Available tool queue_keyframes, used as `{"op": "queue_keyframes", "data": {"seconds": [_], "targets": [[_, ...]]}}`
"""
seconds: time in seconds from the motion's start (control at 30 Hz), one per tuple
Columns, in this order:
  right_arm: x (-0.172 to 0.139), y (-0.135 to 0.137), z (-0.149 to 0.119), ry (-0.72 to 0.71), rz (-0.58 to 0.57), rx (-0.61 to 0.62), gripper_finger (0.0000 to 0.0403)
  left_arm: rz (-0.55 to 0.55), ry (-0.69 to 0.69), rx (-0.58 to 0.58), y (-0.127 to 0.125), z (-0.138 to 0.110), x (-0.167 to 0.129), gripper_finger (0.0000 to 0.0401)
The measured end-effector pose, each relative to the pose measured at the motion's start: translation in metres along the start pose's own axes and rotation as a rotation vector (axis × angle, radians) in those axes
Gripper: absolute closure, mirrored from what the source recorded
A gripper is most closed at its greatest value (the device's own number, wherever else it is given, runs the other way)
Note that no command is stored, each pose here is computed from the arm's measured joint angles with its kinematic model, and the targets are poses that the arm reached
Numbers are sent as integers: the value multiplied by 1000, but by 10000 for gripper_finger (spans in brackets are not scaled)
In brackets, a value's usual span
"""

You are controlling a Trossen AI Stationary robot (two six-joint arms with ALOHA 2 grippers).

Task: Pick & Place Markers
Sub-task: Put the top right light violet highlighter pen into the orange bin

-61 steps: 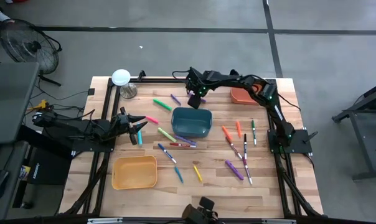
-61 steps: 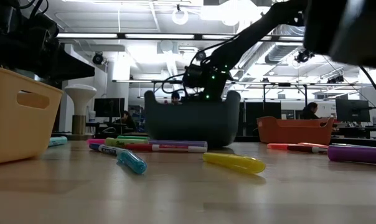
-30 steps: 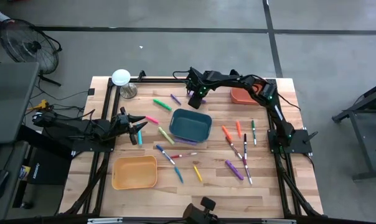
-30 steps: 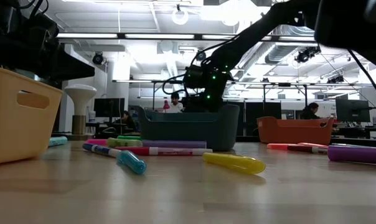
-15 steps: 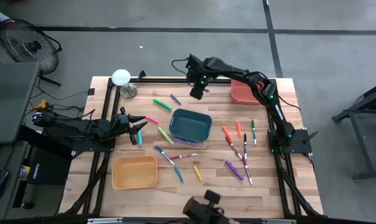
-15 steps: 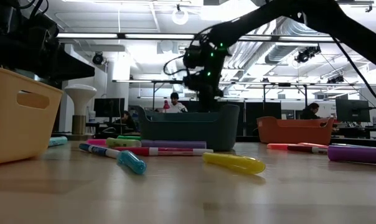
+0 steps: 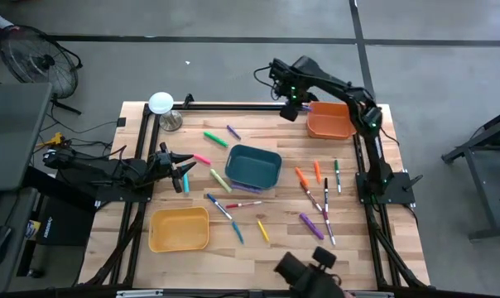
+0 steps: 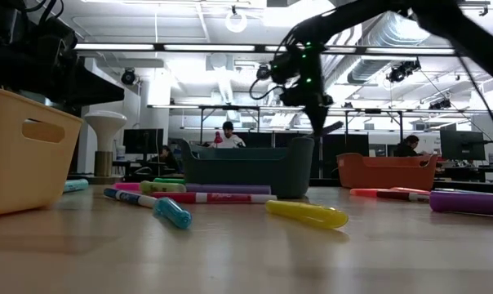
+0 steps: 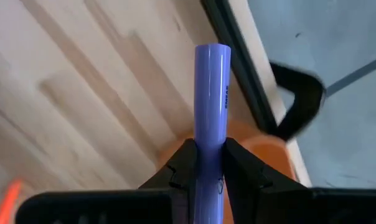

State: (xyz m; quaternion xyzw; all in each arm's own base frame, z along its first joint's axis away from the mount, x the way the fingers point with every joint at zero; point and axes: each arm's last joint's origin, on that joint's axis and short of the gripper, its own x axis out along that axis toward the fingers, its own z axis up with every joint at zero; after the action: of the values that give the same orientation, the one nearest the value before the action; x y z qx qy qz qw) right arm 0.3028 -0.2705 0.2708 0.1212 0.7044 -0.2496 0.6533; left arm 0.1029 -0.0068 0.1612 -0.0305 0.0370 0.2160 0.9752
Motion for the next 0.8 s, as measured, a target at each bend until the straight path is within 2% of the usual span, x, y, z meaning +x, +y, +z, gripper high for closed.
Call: {"op": "queue_keyframes", "data": {"seconds": [0.3, 0.47, 0.6, 0.8], "targets": [[9, -8, -84, -64, 4, 77, 354, 0, 0, 2, 0, 0, 0, 274], [19, -11, -125, -108, 8, 0, 354, 0, 0, 2, 0, 0, 0, 274], [30, -15, -139, -143, -17, -105, 355, 0, 0, 2, 0, 0, 0, 274], [53, -24, -137, -209, -56, -210, 355, 0, 0, -2, 0, 0, 0, 274]]}}
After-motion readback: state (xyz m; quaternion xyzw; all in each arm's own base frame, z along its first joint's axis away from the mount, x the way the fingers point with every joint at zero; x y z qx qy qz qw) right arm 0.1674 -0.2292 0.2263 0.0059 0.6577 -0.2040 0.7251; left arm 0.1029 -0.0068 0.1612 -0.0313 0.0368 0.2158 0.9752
